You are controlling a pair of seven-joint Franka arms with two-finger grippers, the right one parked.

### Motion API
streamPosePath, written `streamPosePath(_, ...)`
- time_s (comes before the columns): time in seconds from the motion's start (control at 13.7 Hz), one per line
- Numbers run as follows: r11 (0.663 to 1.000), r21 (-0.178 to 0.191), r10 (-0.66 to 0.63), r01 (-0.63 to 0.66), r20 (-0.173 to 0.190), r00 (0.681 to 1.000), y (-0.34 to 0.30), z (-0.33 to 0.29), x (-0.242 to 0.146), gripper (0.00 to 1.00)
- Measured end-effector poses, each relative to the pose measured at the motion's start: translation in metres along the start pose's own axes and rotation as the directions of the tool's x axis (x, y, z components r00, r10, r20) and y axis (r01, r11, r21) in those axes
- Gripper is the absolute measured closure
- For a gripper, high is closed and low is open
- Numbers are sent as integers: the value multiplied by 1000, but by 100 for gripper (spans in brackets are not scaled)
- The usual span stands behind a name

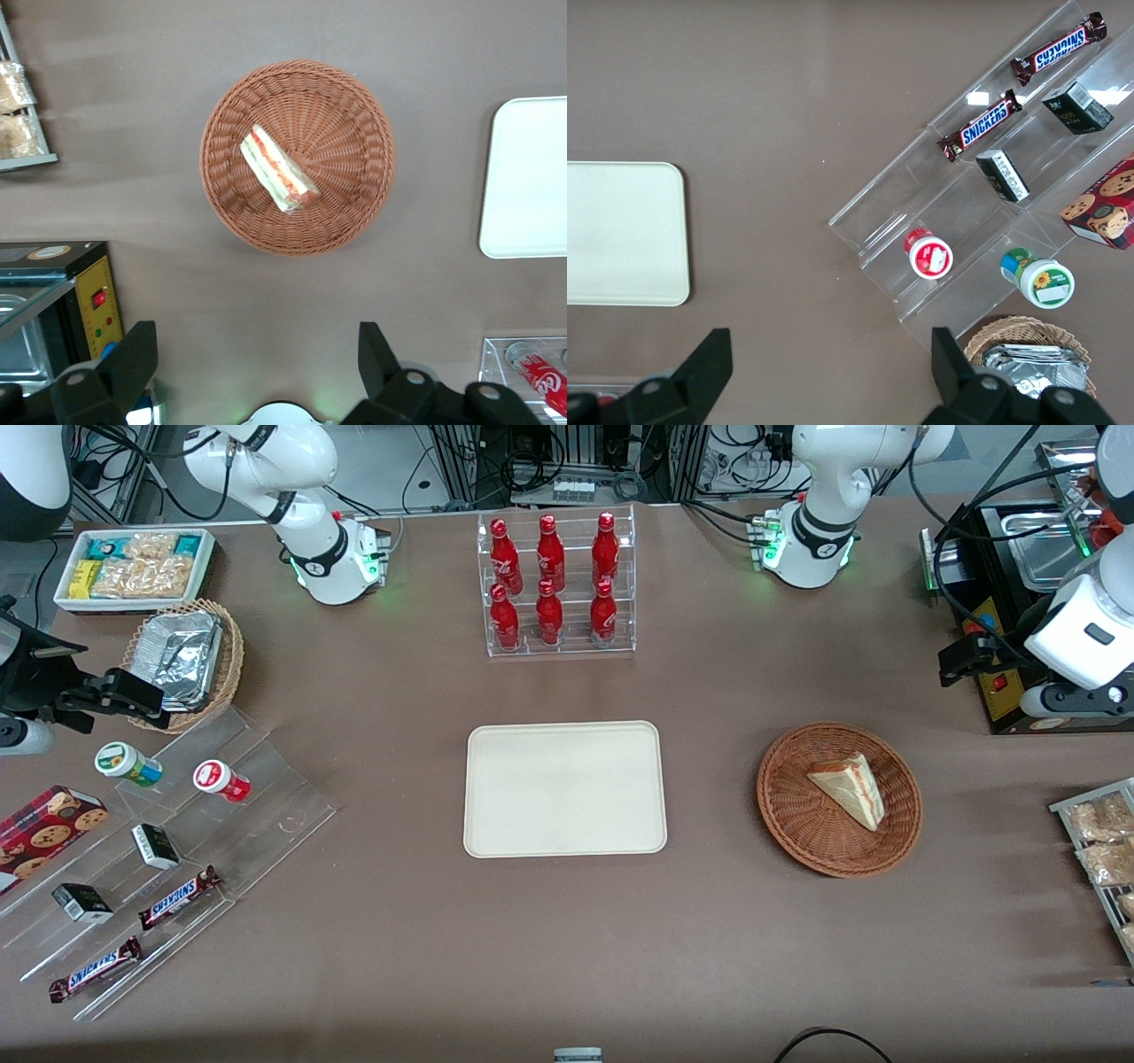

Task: Place sandwich from basket to tray
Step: 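Move the left gripper over the sandwich in the wicker basket, then lower the left gripper and close it on the sandwich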

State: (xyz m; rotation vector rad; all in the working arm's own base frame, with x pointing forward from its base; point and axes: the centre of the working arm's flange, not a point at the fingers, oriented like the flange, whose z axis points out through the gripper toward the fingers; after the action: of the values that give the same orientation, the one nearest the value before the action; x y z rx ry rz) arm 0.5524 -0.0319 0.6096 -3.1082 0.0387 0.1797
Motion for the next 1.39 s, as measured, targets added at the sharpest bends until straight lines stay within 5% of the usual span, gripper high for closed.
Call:
streamPosePath(0.36,1000,9,-10,10,22,1000,-6,16,11,0)
streamPosePath(0.51,997,24,-76,75,50,996,-20,52,34,0)
streamPosePath(0.66,979,25,-203,202,35,979,-36,113,61,0)
streamPosePath(0.88,903,7,-430,430,-23,902,-45,198,73,0)
streamPosePath(1.02,820,-21,-572,572,-57,818,-41,238,67,0)
streamPosePath(1.39,698,-78,-716,712,-88,693,-32,316,37,0)
